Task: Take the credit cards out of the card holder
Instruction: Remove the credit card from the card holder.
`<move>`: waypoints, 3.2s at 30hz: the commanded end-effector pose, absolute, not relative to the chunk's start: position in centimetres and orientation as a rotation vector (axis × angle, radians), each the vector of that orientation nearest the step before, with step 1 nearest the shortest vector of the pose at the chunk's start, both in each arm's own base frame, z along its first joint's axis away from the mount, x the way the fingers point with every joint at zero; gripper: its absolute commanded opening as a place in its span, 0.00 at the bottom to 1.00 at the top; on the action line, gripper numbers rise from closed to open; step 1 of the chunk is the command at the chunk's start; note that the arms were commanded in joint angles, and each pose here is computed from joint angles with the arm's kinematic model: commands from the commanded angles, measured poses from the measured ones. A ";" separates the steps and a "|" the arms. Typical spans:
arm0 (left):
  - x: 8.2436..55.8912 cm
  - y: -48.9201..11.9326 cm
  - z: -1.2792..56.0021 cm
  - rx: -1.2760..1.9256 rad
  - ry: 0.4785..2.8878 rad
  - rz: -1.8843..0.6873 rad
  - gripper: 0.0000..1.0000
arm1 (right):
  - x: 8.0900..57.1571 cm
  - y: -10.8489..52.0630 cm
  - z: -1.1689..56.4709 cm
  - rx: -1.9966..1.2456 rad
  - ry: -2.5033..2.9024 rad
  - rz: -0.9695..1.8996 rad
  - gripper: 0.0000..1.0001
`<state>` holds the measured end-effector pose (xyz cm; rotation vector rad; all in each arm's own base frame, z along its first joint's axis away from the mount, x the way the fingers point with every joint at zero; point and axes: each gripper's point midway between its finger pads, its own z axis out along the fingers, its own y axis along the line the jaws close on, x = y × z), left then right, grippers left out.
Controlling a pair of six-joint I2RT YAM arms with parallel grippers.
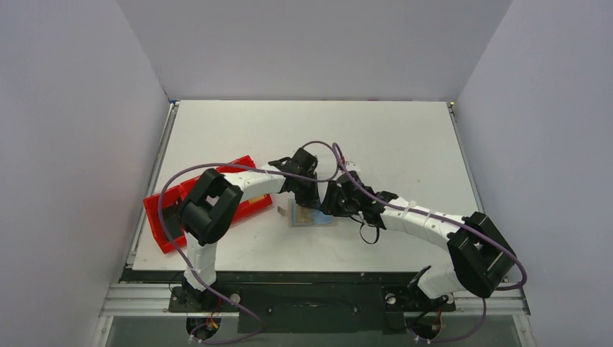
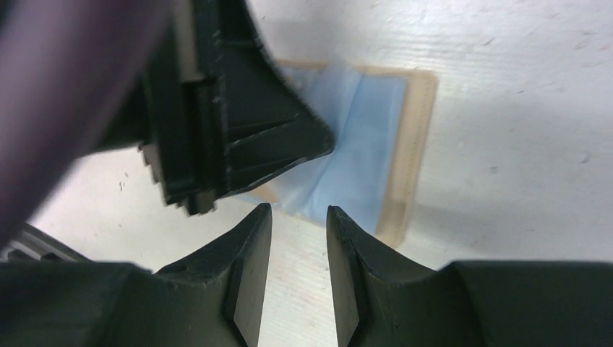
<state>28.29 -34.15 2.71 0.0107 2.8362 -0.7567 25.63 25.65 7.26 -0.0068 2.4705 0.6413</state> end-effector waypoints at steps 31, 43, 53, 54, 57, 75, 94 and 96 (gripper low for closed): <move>29.7 -36.1 5.6 0.049 2.780 -0.864 0.00 | 25.6 28.3 3.3 -0.166 2.394 0.321 0.21; 31.1 -33.2 8.2 0.035 2.723 -0.758 0.00 | 25.2 27.3 1.8 -0.142 2.442 0.290 0.00; 31.7 -29.2 7.7 -0.024 2.720 -0.600 0.00 | 25.3 26.8 0.9 -0.056 2.479 0.402 0.00; 31.6 -29.1 7.4 -0.026 2.726 -0.598 0.00 | 25.2 26.8 0.8 -0.058 2.487 0.413 0.00; 31.5 -29.2 6.6 -0.023 2.738 -0.600 0.00 | 25.1 26.6 0.5 -0.051 2.497 0.416 0.00; 30.3 -31.8 4.5 0.056 2.788 -0.699 0.00 | 25.8 26.8 1.9 -0.005 2.467 0.508 0.00; 29.1 -35.4 5.6 0.141 2.772 -0.806 0.00 | 28.1 22.7 12.4 0.107 2.282 0.517 0.15; 29.2 -35.7 5.2 0.140 2.776 -0.809 0.00 | 27.9 22.2 12.6 0.116 2.278 0.512 0.15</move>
